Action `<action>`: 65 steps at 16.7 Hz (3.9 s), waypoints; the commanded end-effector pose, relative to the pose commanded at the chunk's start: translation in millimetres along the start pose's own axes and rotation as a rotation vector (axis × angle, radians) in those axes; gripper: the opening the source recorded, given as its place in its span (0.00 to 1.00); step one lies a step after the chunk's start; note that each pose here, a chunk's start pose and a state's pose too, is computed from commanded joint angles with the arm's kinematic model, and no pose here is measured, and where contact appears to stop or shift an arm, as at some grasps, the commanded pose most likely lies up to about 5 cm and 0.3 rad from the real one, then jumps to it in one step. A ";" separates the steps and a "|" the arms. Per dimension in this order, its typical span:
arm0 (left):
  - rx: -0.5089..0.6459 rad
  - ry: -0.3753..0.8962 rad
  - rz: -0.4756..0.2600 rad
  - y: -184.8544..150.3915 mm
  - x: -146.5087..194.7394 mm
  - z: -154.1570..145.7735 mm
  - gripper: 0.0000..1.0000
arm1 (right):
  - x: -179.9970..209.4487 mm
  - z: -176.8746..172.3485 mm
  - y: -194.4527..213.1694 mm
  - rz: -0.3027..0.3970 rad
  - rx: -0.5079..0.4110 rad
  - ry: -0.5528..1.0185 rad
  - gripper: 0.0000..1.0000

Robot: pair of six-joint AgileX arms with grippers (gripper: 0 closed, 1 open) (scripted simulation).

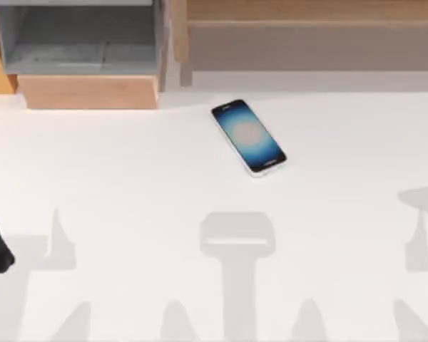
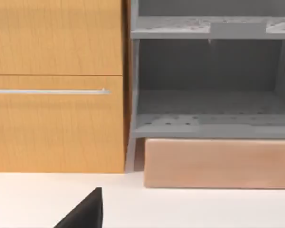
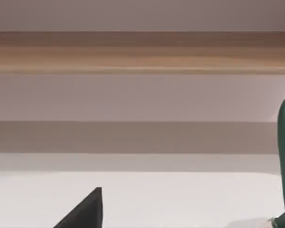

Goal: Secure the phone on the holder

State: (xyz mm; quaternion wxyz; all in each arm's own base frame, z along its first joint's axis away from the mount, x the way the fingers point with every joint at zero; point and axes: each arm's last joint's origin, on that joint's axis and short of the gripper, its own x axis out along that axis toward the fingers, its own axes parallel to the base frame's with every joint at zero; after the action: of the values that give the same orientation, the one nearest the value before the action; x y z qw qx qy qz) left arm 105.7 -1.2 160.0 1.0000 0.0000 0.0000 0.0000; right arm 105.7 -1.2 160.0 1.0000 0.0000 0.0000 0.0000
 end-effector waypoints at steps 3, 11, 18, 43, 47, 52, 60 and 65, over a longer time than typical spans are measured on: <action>0.000 0.000 0.000 0.0 0.0 0.0 1.00 | -0.2 2.2 0.3 0.002 0.001 0.000 1.00; 0.000 0.000 0.000 0.0 0.0 0.0 1.00 | 1.3 98.9 11.8 0.103 0.018 0.019 1.00; 0.000 0.000 0.000 0.0 0.0 0.0 1.00 | 56.9 228.7 46.1 0.271 0.012 0.182 1.00; 0.000 0.000 0.000 0.0 0.0 0.0 1.00 | 350.5 9.3 264.7 0.386 -0.315 1.345 1.00; 0.000 0.000 0.000 0.0 0.0 0.0 1.00 | 354.5 -4.0 265.0 0.385 -0.314 1.345 1.00; 0.000 0.000 0.000 0.0 0.0 0.0 1.00 | 363.1 -54.0 270.7 0.386 -0.315 1.345 1.00; 0.000 0.000 0.000 0.0 0.0 0.0 1.00 | 364.7 -69.1 271.8 0.386 -0.315 1.345 0.85; 0.000 0.000 0.000 0.0 0.0 0.0 1.00 | 364.7 -69.1 271.8 0.386 -0.315 1.345 0.47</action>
State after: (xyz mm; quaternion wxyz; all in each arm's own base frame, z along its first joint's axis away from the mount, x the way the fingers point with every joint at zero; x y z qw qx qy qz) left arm 105.7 -1.2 160.0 1.0000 0.0000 0.0000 0.0000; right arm 470.4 270.6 90.9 0.7537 -0.1442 0.6163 0.1768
